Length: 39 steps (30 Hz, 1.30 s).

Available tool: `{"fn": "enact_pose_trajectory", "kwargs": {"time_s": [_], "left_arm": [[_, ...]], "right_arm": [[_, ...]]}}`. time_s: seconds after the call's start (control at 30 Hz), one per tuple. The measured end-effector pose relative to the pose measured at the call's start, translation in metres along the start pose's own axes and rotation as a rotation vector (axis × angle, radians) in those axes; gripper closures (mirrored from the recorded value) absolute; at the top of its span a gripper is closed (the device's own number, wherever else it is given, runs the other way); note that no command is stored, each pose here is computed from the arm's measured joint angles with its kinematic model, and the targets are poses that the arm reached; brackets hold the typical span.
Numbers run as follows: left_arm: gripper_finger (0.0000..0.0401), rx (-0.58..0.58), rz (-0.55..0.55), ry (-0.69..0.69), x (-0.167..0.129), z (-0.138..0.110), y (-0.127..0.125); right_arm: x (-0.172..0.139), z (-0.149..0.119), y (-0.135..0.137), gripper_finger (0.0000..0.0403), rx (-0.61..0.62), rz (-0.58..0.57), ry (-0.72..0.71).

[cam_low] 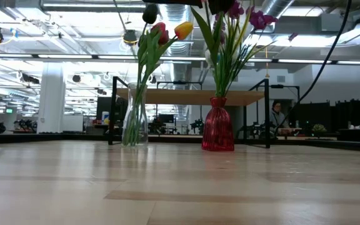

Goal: Pick and place flowers into a vace then onto a shelf
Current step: Put the orange flower into the transparent vase

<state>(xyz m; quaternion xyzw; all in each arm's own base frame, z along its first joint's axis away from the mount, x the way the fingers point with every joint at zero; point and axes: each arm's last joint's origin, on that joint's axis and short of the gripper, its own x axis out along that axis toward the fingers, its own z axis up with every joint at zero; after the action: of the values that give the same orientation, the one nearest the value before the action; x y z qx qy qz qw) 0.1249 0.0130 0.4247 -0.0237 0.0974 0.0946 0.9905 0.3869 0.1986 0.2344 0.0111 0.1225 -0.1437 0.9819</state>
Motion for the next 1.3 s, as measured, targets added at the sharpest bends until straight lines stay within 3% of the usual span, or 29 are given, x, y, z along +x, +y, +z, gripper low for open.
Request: {"fn": "enact_pose_trajectory", "kwargs": {"time_s": [0.4,0.63,1.3], "left_arm": [[0.0399,-0.003,0.137,0.096,0.029,-0.005,0.020],[0.0399,-0.008,0.158,0.135,0.042,-0.008,0.026],[0.0399,-0.007,0.166,0.032,0.010,0.006,0.025]], "right_arm": [[0.000,-0.001,0.000,0.0127,-0.009,-0.001,0.009],[0.000,-0.002,0.000,0.0127,-0.013,-0.002,0.013],[0.000,-0.002,0.000,0.0127,-0.013,-0.002,0.013]]}}
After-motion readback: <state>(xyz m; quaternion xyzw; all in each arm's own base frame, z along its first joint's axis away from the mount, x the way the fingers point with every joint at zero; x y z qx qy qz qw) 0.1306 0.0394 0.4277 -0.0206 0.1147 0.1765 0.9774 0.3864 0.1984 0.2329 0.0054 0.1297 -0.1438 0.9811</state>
